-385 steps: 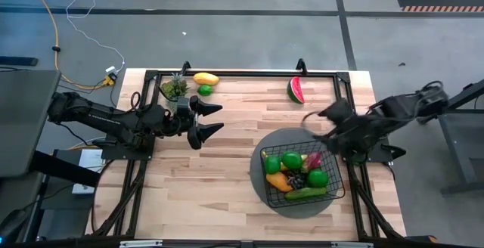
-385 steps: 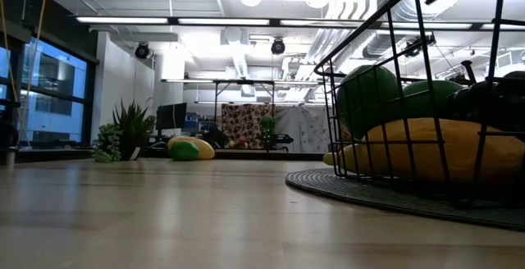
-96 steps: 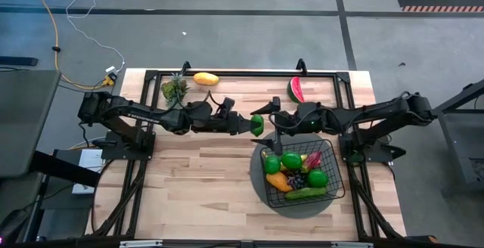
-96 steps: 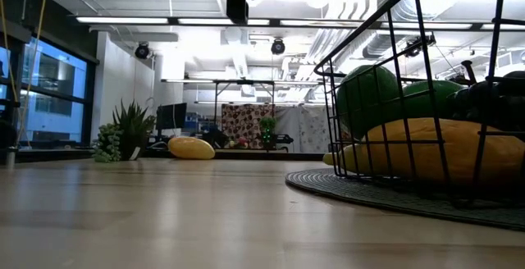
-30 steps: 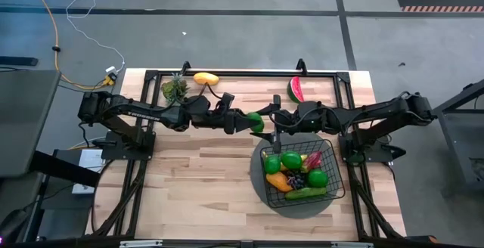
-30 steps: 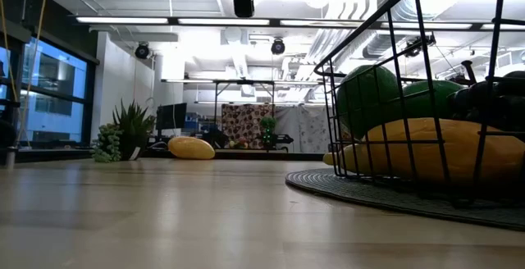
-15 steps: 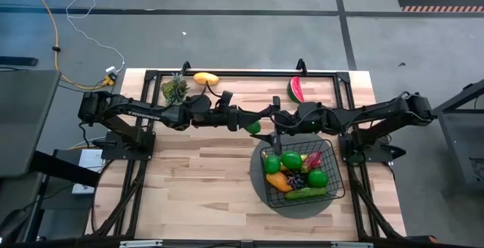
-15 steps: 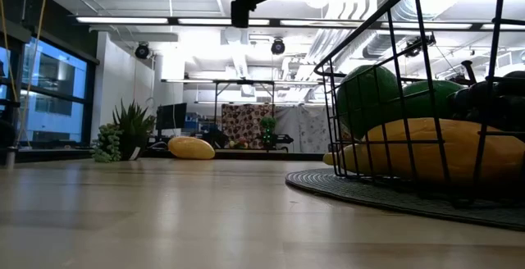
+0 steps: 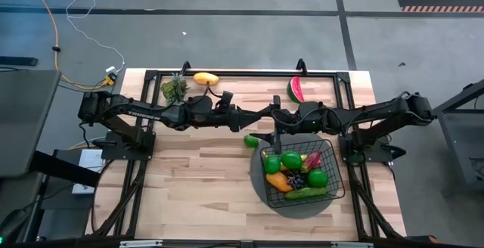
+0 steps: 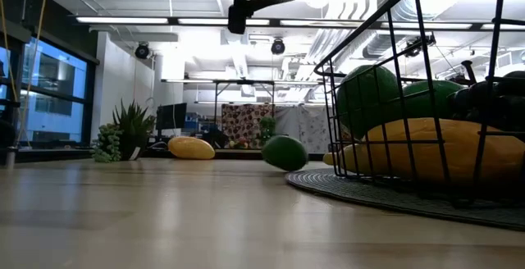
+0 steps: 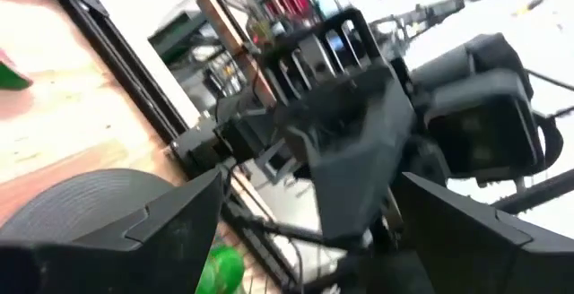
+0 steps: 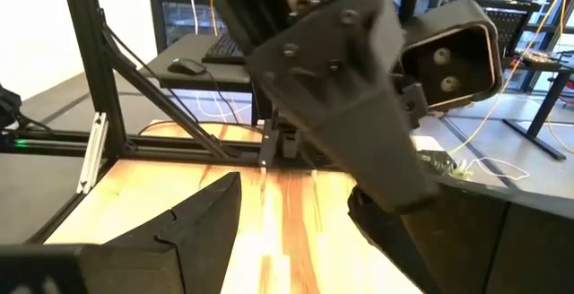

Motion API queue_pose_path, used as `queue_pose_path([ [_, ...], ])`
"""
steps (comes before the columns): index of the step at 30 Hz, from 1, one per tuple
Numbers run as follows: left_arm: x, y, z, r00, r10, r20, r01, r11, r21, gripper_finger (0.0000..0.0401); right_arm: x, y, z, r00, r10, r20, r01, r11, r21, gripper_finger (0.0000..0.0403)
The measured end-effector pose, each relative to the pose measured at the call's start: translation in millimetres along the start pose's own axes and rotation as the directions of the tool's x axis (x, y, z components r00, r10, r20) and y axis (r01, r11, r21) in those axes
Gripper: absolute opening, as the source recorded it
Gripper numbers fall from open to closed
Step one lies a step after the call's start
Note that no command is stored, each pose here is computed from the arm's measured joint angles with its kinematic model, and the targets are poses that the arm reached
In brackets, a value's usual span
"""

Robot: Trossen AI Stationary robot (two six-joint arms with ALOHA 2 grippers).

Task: Build produce basket
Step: Put the green lime into the black basket

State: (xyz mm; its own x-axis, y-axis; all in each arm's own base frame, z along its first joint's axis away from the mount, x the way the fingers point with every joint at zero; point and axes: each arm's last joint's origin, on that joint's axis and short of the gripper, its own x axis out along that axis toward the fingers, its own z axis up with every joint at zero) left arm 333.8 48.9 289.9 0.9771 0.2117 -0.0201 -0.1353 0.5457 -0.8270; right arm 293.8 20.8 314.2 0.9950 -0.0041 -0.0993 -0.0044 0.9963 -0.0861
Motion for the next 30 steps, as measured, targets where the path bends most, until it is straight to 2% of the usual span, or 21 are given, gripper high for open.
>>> queue_pose_path([
  [4,-5.4,1.0,11.0,1.000,-0.008,-0.030,0.009,0.999,0.048,0.0319,0.0,-0.3,-0.5,1.000,-0.009,-0.005,0.009,1.000,-0.001,0.0273],
  [10,-27.0,5.1,39.2,0.995,0.101,-0.014,-0.098,0.981,0.165,0.0319,-10.8,-1.8,-3.3,0.995,-0.017,-0.103,0.016,1.000,-0.011,0.0273],
  [13,-42.2,5.0,52.3,0.985,0.173,0.017,-0.172,0.951,0.256,0.0319,-22.9,-3.2,-3.7,0.985,-0.027,-0.172,0.024,1.000,-0.019,0.0273],
  [15,-50.1,7.4,55.9,0.968,0.247,0.036,-0.245,0.908,0.339,0.0319,-34.0,-5.1,-2.7,0.975,-0.055,-0.216,0.049,0.998,-0.031,0.0273],
  [17,-53.1,13.3,54.7,0.942,0.333,0.044,-0.322,0.858,0.400,0.0319,-46.1,-7.4,-1.4,0.962,-0.095,-0.255,0.088,0.995,-0.039,0.0273],
  [19,-51.8,22.7,49.9,0.919,0.394,-0.006,-0.350,0.823,0.447,0.0319,-58.7,-10.8,0.4,0.947,-0.148,-0.284,0.145,0.989,-0.032,0.0273],
  [21,-41.9,33.3,42.7,0.906,0.415,-0.087,-0.329,0.817,0.474,0.0319,-70.4,-15.1,2.5,0.934,-0.193,-0.302,0.199,0.980,-0.011,0.0273],
  [23,-31.4,47.1,32.8,0.862,0.472,-0.185,-0.327,0.797,0.507,0.0319,-81.1,-19.1,2.7,0.921,-0.221,-0.321,0.239,0.971,0.016,0.0273],
  [25,-15.6,56.0,25.2,0.823,0.515,-0.239,-0.313,0.762,0.566,0.0319,-90.0,-23.1,2.0,0.909,-0.250,-0.333,0.279,0.959,0.042,0.0273],
  [28,5.0,75.7,12.8,0.738,0.597,-0.315,-0.284,0.698,0.658,0.0319,-100.2,-27.1,0.0,0.896,-0.272,-0.351,0.315,0.947,0.070,0.0273],
  [30,18.3,88.5,4.8,0.698,0.621,-0.357,-0.243,0.674,0.698,0.0319,-103.5,-28.6,0.3,0.893,-0.279,-0.354,0.328,0.940,0.088,0.0273],
])
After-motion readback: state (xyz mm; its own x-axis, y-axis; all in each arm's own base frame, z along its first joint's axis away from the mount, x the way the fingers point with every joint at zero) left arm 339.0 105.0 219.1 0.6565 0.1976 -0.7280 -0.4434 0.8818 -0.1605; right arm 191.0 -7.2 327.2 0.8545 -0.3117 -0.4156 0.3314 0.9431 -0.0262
